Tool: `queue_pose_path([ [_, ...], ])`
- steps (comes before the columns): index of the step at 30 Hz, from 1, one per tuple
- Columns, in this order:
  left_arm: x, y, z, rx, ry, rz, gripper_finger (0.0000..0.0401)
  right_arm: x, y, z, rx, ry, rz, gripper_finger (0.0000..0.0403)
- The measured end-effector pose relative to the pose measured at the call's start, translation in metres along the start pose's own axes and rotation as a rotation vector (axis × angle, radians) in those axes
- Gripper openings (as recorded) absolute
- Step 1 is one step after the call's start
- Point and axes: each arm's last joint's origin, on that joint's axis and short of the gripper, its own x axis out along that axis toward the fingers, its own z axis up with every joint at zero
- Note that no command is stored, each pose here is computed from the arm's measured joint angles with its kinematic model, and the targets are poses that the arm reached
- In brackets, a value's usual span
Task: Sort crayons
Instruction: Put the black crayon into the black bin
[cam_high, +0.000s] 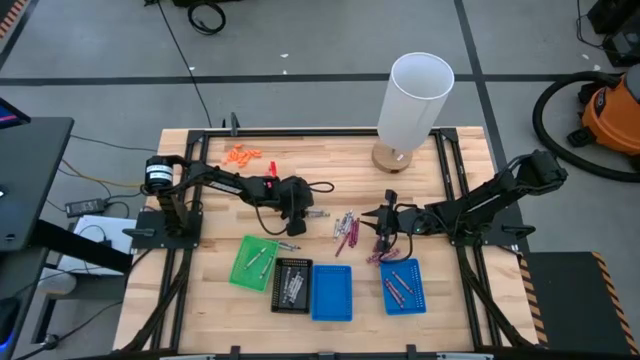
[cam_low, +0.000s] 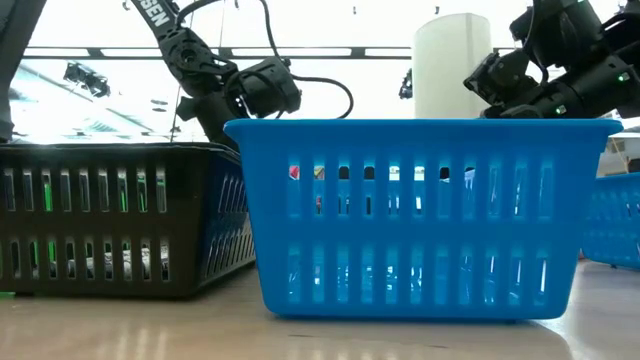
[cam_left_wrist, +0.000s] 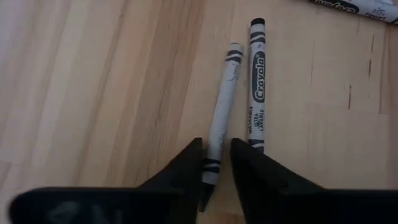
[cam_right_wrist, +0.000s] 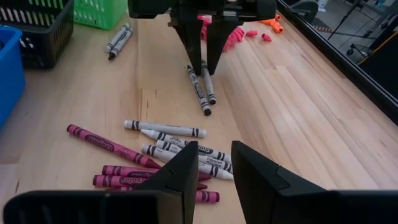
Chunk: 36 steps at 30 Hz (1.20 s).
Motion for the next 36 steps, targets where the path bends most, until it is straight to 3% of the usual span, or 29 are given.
queue_pose_path([
  [5,0.000,0.000,0.000,-0.003,0.000,0.001,0.0021,0.000,0.000,0.000,0.000,0.000,0.000,0.0105],
  [10,-0.002,-0.002,0.000,-0.011,-0.004,0.025,0.0015,-0.001,0.002,0.000,-0.005,-0.002,0.006,0.0105],
  [13,-0.010,-0.009,0.003,0.010,-0.027,0.109,0.0016,-0.001,0.002,0.000,-0.005,-0.003,0.005,0.0105],
  [16,-0.025,-0.017,0.000,0.066,-0.019,0.267,0.0016,-0.001,0.002,0.000,-0.005,-0.003,0.002,0.0105],
  [19,-0.047,-0.030,0.011,0.087,-0.122,0.362,0.0016,-0.001,0.002,0.000,-0.005,-0.003,0.002,0.0105],
  [24,-0.081,-0.053,0.012,0.094,-0.194,0.319,0.0016,-0.001,0.002,0.000,-0.004,-0.004,-0.006,0.0105],
  [32,-0.142,-0.080,0.001,-0.050,-0.292,0.200,0.0016,-0.001,0.003,0.002,0.004,-0.023,-0.003,0.0105],
  [36,-0.160,-0.089,-0.012,-0.149,-0.245,0.096,0.0016,-0.002,0.003,0.004,0.011,-0.037,0.000,0.0105],
])
